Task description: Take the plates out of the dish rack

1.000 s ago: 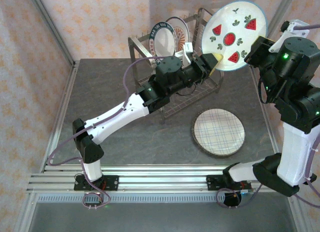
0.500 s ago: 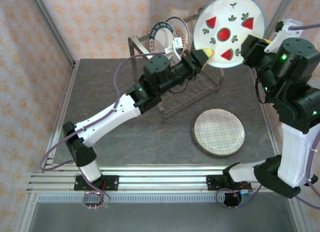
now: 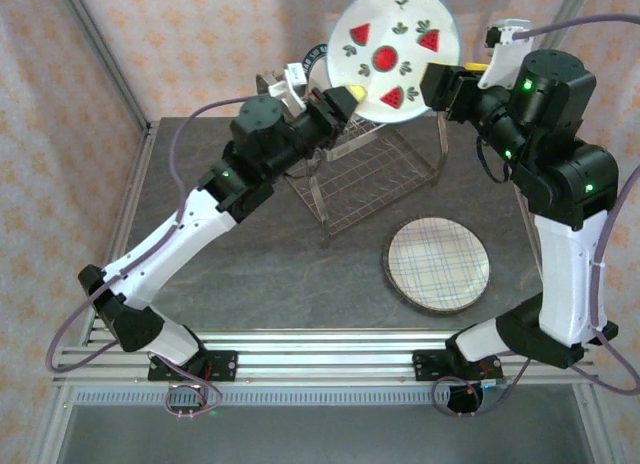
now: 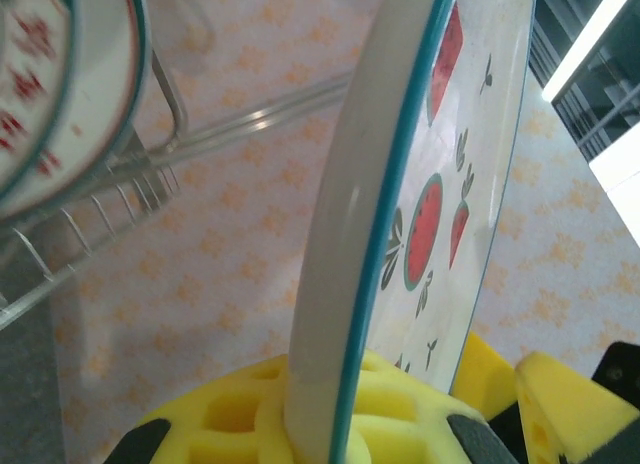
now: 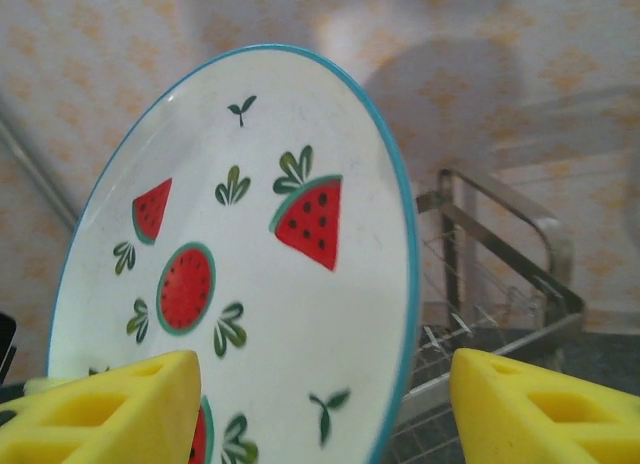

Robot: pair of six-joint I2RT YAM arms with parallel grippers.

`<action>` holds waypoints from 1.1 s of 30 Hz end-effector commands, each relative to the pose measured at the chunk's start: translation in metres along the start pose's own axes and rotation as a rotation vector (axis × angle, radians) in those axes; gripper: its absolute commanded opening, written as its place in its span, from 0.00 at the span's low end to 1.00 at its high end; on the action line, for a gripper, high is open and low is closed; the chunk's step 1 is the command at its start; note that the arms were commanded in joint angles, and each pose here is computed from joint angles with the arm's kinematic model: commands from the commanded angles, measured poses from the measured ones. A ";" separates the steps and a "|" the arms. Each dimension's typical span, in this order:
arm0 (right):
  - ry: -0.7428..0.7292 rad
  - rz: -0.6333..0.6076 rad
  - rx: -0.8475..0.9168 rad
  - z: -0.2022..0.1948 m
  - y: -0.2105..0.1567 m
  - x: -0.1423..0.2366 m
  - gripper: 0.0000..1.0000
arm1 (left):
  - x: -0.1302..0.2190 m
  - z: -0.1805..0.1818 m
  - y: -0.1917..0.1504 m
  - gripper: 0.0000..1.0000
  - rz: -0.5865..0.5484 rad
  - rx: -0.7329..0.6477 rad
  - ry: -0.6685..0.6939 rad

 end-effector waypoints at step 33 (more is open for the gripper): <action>0.718 -0.168 0.465 0.140 -0.034 -0.055 0.69 | 0.233 0.070 0.105 0.00 -0.694 -0.020 0.279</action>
Point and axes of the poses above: each hand's point on the last joint's axis, 136 mm out from that joint toward the fingers, its own x axis back along the fingers, its own z axis along the line the jaws close on, y = z × x, the point moved 7 cm from there along x, back along the fingers, and after that the axes turned 12 degrees about x, right-handed, at the moved point
